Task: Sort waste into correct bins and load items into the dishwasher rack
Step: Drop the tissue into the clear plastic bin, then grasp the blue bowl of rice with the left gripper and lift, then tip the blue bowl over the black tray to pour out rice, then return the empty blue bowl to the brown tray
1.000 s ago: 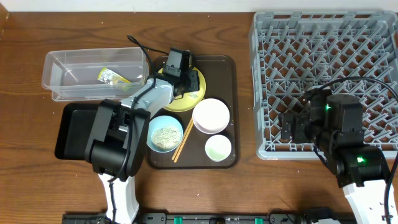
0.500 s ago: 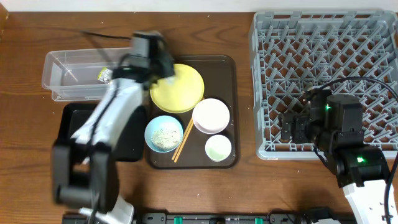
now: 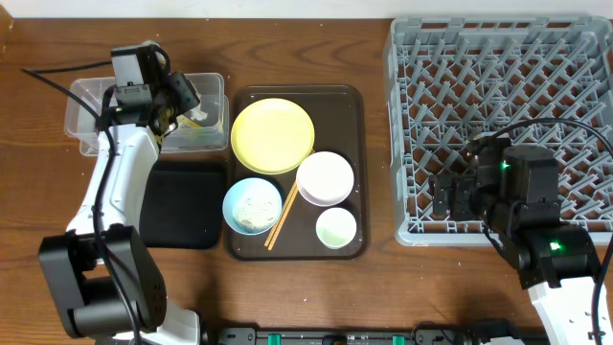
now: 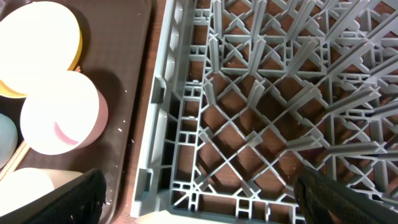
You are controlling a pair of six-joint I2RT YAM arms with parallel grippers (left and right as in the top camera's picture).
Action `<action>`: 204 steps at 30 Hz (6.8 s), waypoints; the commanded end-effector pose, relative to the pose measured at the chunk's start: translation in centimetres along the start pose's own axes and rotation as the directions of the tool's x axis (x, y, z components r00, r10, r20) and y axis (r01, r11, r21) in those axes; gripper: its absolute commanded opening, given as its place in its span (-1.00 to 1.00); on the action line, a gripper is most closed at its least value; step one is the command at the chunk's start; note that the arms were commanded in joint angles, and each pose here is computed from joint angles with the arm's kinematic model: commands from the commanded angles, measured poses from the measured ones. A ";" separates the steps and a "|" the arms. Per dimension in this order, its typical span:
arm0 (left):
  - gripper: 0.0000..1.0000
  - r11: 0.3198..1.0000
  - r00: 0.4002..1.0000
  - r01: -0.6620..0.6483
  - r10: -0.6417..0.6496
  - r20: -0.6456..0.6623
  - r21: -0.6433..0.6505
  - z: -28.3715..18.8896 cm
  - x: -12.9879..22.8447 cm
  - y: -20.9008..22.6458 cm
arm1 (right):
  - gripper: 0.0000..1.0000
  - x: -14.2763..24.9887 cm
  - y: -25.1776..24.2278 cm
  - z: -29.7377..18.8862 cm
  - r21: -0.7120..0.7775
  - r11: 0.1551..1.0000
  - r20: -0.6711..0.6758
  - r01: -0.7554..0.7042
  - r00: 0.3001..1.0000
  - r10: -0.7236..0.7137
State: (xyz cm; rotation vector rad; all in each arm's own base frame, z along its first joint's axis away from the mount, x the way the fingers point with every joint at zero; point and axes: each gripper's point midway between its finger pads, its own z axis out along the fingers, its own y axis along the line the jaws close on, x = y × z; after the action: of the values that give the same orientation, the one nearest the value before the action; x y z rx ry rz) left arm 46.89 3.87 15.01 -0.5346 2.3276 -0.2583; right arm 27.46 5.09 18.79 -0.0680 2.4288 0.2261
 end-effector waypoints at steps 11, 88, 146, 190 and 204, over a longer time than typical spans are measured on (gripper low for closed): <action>0.29 0.984 0.954 -0.170 0.176 -0.245 0.044 -6.4 8.0 -4.8 | 0.92 -1.1 0.1 -0.7 -0.004 1.000 0.035 -0.011 0.999 0.011; -0.88 0.513 0.780 0.601 -0.212 -0.588 0.613 -8.6 10.0 2.6 | 0.89 -0.9 0.0 -0.7 -0.003 1.000 0.025 -0.012 1.000 0.012; -0.88 0.391 0.778 0.628 -0.355 -0.519 0.673 -9.3 6.1 6.3 | 0.89 -0.5 0.0 -0.7 -0.001 1.000 0.009 -0.013 1.000 0.013; -0.46 0.881 0.592 -0.423 0.445 -0.672 0.211 -6.0 25.9 -5.7 | 0.89 -0.6 -0.1 -0.7 0.006 1.000 0.013 -0.013 1.000 0.013; 0.25 0.845 0.686 -0.267 0.504 -0.524 0.463 -11.3 22.5 -12.8 | 0.90 -0.6 -0.3 -0.7 0.017 1.000 0.015 -0.010 1.000 0.010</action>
State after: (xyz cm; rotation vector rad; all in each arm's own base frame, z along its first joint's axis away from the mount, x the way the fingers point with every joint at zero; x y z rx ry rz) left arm 28.77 -15.49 11.50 0.2840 2.9166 -0.5457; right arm 27.13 5.04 18.55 -0.0673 2.4464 0.2239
